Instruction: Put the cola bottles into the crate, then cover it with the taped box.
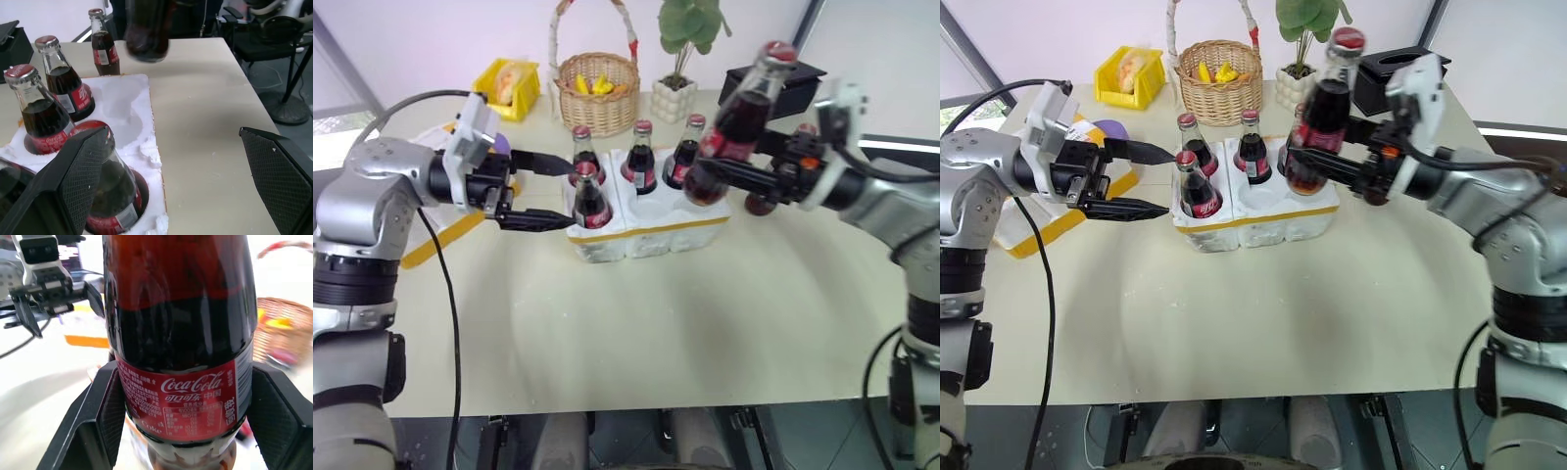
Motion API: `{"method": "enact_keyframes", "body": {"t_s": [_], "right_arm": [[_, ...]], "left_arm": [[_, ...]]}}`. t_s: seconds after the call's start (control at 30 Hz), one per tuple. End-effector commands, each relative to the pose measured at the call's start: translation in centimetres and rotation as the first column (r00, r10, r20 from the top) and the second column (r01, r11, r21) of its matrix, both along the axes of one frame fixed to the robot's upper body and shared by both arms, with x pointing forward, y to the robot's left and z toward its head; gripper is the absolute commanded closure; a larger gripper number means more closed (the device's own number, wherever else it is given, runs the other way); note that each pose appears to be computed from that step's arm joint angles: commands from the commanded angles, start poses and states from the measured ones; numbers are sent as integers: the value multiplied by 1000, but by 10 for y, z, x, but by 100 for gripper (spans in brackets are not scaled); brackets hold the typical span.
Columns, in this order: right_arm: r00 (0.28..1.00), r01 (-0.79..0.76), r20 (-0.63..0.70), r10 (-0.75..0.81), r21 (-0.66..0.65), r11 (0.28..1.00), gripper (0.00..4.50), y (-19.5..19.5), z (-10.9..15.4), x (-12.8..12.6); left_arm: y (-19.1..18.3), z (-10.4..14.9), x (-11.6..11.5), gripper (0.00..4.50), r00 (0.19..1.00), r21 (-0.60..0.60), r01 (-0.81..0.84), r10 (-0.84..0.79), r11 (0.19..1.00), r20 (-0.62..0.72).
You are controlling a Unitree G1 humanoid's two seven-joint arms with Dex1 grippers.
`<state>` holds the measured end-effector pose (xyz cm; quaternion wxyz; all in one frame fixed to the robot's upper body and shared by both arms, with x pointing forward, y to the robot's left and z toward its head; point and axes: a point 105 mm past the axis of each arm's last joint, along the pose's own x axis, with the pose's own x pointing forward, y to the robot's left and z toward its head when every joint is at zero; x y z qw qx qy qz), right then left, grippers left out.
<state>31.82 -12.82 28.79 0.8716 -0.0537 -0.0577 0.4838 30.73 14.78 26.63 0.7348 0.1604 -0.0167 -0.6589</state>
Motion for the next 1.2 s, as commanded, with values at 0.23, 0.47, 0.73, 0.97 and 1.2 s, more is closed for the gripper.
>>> {"method": "enact_keyframes", "body": {"t_s": [0.23,0.47,0.73,0.97,1.2], "right_arm": [[1000,-12,19,13,-39,999,170,32,-10,41],[998,-27,-58,24,-57,998,170,45,-41,50],[995,-32,-100,28,-38,999,170,56,-61,49],[989,-7,-151,-3,-64,998,66,56,-86,50],[986,40,-159,-52,-80,996,4,46,-94,49]], "left_arm": [[1,15,-12,0,998,-36,-19,20,999,52],[-5,20,-13,0,998,-57,-17,20,998,58],[-8,22,-11,0,998,-65,-10,14,998,65],[-12,23,-11,0,998,-67,11,-7,998,69],[-21,24,-13,0,996,-74,53,-48,996,69]]}}
